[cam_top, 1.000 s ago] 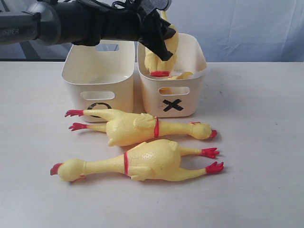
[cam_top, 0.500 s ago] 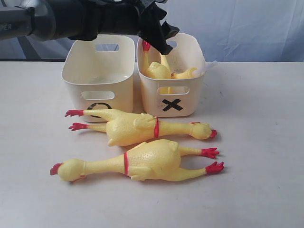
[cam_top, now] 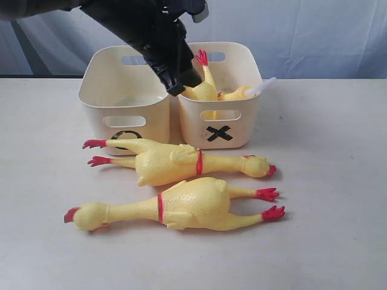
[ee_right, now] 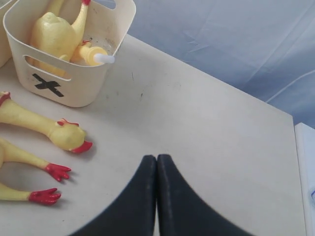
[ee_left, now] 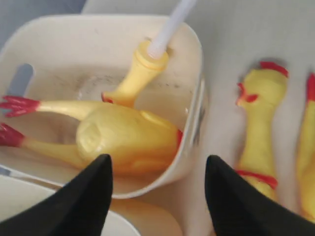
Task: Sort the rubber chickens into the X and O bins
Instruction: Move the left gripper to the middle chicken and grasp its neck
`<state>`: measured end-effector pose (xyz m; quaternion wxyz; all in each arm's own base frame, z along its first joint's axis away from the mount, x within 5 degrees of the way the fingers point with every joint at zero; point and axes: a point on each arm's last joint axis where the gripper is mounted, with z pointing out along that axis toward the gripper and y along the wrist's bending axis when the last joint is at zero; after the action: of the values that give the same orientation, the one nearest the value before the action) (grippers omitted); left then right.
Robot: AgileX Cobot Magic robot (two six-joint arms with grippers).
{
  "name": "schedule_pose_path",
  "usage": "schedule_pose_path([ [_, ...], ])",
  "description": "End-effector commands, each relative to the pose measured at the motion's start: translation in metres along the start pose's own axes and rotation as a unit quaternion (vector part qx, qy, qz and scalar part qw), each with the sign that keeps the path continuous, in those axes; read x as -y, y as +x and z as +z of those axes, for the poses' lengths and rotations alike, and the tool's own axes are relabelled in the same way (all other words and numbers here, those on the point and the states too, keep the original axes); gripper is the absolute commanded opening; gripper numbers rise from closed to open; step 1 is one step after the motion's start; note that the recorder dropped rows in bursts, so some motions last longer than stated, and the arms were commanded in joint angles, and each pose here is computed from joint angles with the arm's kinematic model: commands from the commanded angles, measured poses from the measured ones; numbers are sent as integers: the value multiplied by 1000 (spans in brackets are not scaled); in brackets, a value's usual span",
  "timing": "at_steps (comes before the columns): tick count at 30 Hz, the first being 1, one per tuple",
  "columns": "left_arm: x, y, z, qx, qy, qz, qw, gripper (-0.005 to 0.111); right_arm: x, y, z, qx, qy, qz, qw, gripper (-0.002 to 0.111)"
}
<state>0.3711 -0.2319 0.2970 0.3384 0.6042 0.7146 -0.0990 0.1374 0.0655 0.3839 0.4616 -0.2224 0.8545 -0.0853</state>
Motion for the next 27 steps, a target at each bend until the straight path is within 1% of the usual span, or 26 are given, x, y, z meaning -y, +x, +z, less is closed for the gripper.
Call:
schedule_pose_path([
  [1,12,-6,-26,-21,34,-6,999,54,2,0,-3,1,-1,1,1000,-1],
  [3,16,-9,-36,-19,44,-5,999,54,1,1,-3,0,-4,3,1000,-1],
  [6,24,-9,-49,-34,73,0,997,54,0,1,-3,-2,-8,5,1000,-1],
  [9,34,-7,-57,-54,119,-7,991,54,0,1,-3,-2,-8,5,1000,-1],
  [12,39,-4,-53,-59,135,-12,989,54,0,1,-3,-2,-8,3,1000,-1],
  [15,52,2,-42,-75,159,-11,984,54,3,5,-3,-26,5,0,1000,-1],
  [18,67,9,-30,-98,184,28,978,54,5,12,-3,-62,21,6,998,-1],
  [22,76,16,-16,-120,166,59,977,54,2,12,-5,-41,-7,24,999,-1],
  [24,77,19,-10,-117,162,54,978,54,-1,15,-5,-28,-22,25,999,-1],
  [27,76,24,1,-115,149,52,981,54,-4,28,-2,-25,-27,16,999,-1],
])
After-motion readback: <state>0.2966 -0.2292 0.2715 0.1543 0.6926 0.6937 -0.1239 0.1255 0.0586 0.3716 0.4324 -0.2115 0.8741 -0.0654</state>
